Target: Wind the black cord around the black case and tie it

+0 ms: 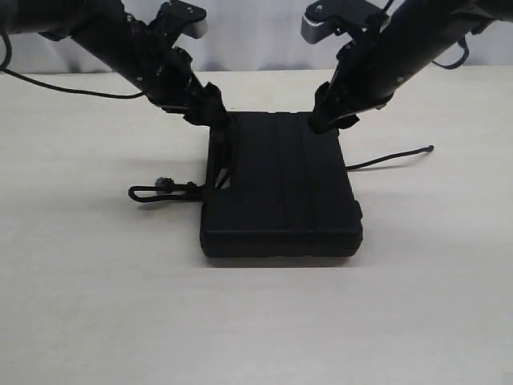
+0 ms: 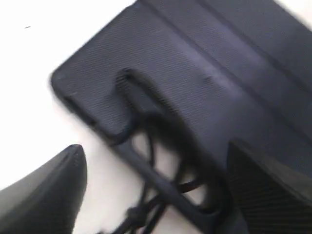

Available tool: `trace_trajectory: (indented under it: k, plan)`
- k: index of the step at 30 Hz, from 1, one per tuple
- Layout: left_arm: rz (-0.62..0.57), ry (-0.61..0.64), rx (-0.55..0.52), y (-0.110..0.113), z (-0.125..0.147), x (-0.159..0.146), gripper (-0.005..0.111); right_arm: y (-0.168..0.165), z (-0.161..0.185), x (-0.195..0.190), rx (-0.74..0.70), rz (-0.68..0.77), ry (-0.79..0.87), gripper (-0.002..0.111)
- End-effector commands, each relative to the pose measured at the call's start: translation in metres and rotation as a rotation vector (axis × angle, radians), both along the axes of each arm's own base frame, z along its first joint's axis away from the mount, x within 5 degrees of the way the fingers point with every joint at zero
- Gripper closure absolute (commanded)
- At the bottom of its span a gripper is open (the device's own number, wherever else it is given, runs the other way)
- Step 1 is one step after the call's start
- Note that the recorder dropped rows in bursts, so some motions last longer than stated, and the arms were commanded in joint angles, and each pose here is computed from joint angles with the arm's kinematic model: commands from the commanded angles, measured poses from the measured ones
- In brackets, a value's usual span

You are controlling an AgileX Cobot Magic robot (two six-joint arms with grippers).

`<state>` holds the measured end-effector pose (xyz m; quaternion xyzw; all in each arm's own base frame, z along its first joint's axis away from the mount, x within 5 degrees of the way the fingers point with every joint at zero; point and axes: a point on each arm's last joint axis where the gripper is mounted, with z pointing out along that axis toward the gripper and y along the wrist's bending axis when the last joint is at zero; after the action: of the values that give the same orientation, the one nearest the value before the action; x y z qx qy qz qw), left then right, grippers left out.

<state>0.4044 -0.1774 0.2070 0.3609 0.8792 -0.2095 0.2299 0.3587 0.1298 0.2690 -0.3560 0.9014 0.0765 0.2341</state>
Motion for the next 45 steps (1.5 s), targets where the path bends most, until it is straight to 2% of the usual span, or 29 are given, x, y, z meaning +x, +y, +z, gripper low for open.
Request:
trace_trajectory:
  k: [1, 5, 9, 11, 12, 14, 15, 17, 18, 22, 24, 25, 29, 31, 41, 45]
  plan:
    - [-0.152, 0.011, -0.024, -0.013, -0.017, -0.004, 0.034, 0.002, 0.019, -0.001, 0.038, -0.051, 0.025, 0.054]
    - [-0.092, 0.000, -0.017, -0.022, -0.052, 0.007, 0.034, 0.002, 0.019, -0.001, 0.037, -0.052, 0.036, 0.054]
    - [-0.062, -0.059, -0.035, -0.031, -0.064, 0.013, 0.035, 0.002, 0.019, -0.001, 0.038, -0.053, 0.032, 0.054]
    - [-0.081, -0.097, -0.027, -0.038, -0.066, 0.013, 0.041, 0.002, 0.019, -0.001, 0.037, -0.051, 0.031, 0.054]
    - [-0.090, -0.112, -0.022, -0.040, -0.066, 0.012, 0.047, 0.002, 0.020, -0.001, 0.038, -0.052, 0.029, 0.054]
    - [-0.117, -0.138, -0.012, -0.047, -0.066, 0.010, 0.066, 0.002, 0.020, -0.001, 0.038, -0.052, 0.029, 0.054]
    - [-0.142, -0.148, -0.008, -0.051, -0.066, 0.007, 0.088, 0.002, 0.020, -0.001, 0.038, -0.052, 0.029, 0.054]
    - [-0.164, -0.151, -0.007, -0.055, -0.066, 0.005, 0.104, 0.002, 0.020, -0.001, 0.042, -0.052, 0.031, 0.054]
    - [-0.174, -0.155, -0.006, -0.055, -0.066, 0.004, 0.107, 0.002, 0.020, -0.001, 0.042, -0.052, 0.031, 0.054]
    - [-0.179, -0.208, -0.024, -0.056, -0.041, 0.002, 0.107, 0.002, 0.020, -0.001, 0.042, -0.052, 0.031, 0.054]
    - [-0.176, -0.242, -0.038, -0.055, -0.023, 0.000, 0.107, 0.002, 0.020, -0.001, 0.043, -0.053, 0.031, 0.054]
    - [-0.179, -0.278, -0.051, -0.055, -0.006, -0.002, 0.107, 0.002, 0.020, -0.001, 0.044, -0.053, 0.031, 0.054]
    - [-0.194, -0.344, -0.106, -0.056, 0.024, -0.009, 0.107, 0.002, 0.020, -0.001, 0.042, -0.052, 0.035, 0.054]
    - [-0.245, -0.400, -0.147, -0.056, 0.045, -0.016, 0.107, 0.002, 0.019, -0.002, 0.041, -0.051, 0.039, 0.054]
    - [-0.315, -0.510, -0.170, -0.055, 0.075, -0.026, 0.107, 0.002, 0.019, -0.002, 0.041, -0.050, 0.041, 0.054]
    - [-0.332, -0.484, -0.099, -0.052, 0.066, -0.024, 0.105, 0.002, 0.019, -0.003, 0.036, -0.048, 0.048, 0.054]
